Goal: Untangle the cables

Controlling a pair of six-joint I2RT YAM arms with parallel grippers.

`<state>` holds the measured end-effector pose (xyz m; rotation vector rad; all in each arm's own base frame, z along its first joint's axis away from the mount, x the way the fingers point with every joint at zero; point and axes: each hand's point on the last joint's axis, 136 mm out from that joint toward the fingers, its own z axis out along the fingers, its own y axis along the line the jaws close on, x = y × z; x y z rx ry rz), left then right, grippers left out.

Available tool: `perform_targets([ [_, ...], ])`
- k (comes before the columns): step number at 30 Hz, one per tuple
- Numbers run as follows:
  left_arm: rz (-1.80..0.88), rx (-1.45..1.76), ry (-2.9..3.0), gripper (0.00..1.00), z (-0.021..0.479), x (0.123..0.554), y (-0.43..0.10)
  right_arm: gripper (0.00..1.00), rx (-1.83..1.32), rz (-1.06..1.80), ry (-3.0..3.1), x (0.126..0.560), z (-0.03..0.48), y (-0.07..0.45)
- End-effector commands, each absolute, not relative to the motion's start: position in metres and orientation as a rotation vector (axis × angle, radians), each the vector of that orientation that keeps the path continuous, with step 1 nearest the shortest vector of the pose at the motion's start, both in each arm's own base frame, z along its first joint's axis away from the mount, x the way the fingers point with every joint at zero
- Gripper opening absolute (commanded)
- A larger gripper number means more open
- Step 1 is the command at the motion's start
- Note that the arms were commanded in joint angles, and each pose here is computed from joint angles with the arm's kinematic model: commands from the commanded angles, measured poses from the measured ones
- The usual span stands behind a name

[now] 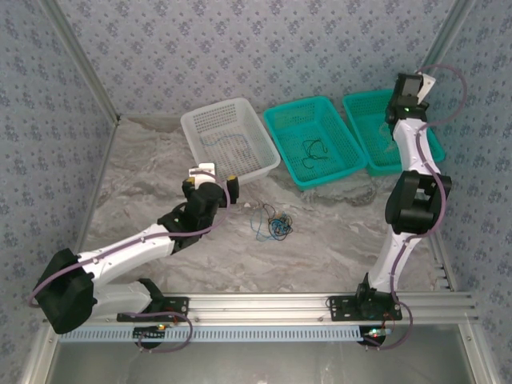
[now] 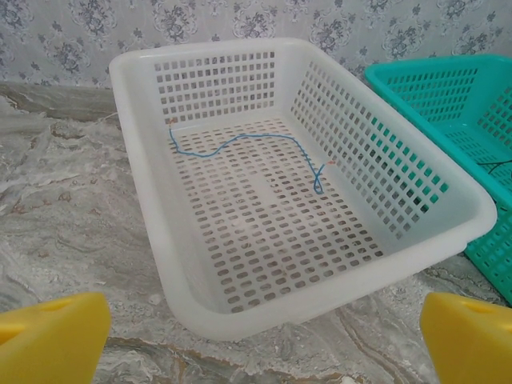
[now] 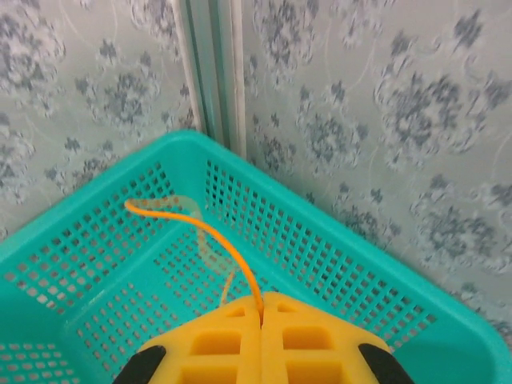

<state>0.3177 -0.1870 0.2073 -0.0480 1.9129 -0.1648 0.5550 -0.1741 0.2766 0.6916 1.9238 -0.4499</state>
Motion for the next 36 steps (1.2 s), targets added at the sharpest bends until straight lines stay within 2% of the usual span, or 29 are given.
perform_targets([
  [1,-0.16,-0.093,1.885,0.99,0.225,0.323,-0.183,0.0,0.68,-0.488,1.86,0.556,0.309,-0.181],
  [6,-0.159,-0.087,1.895,0.99,0.223,0.324,-0.185,0.0,0.67,-0.395,1.846,0.562,0.321,-0.174],
  [14,-0.179,-0.076,1.916,0.99,0.219,0.324,-0.19,0.0,0.721,-0.455,1.993,0.574,0.235,-0.191],
  [15,-0.178,-0.076,1.918,0.99,0.218,0.323,-0.19,0.02,0.727,-0.474,2.008,0.575,0.225,-0.193],
  [16,-0.177,-0.077,1.919,0.99,0.217,0.323,-0.189,0.08,0.728,-0.484,2.022,0.575,0.219,-0.195],
  [18,-0.178,-0.082,1.922,0.99,0.217,0.322,-0.188,0.34,0.729,-0.483,2.057,0.574,0.208,-0.194],
  [19,-0.18,-0.084,1.922,0.99,0.217,0.322,-0.188,0.43,0.737,-0.478,2.067,0.572,0.206,-0.193],
  [20,-0.182,-0.088,1.924,0.99,0.216,0.321,-0.187,0.62,0.742,-0.474,2.076,0.569,0.205,-0.19],
  [21,-0.187,-0.089,1.924,0.99,0.216,0.321,-0.187,0.96,0.736,-0.466,2.08,0.567,0.207,-0.186],
  [22,-0.191,-0.088,1.923,0.99,0.216,0.321,-0.188,1.0,0.728,-0.461,2.076,0.564,0.211,-0.183],
  [27,-0.225,-0.082,1.918,0.99,0.216,0.321,-0.191,1.0,0.726,-0.391,2.044,0.54,0.225,-0.165],
  [36,-0.227,-0.145,1.924,0.99,0.211,0.326,-0.184,1.0,0.76,-0.22,2.055,0.488,0.217,-0.12],
])
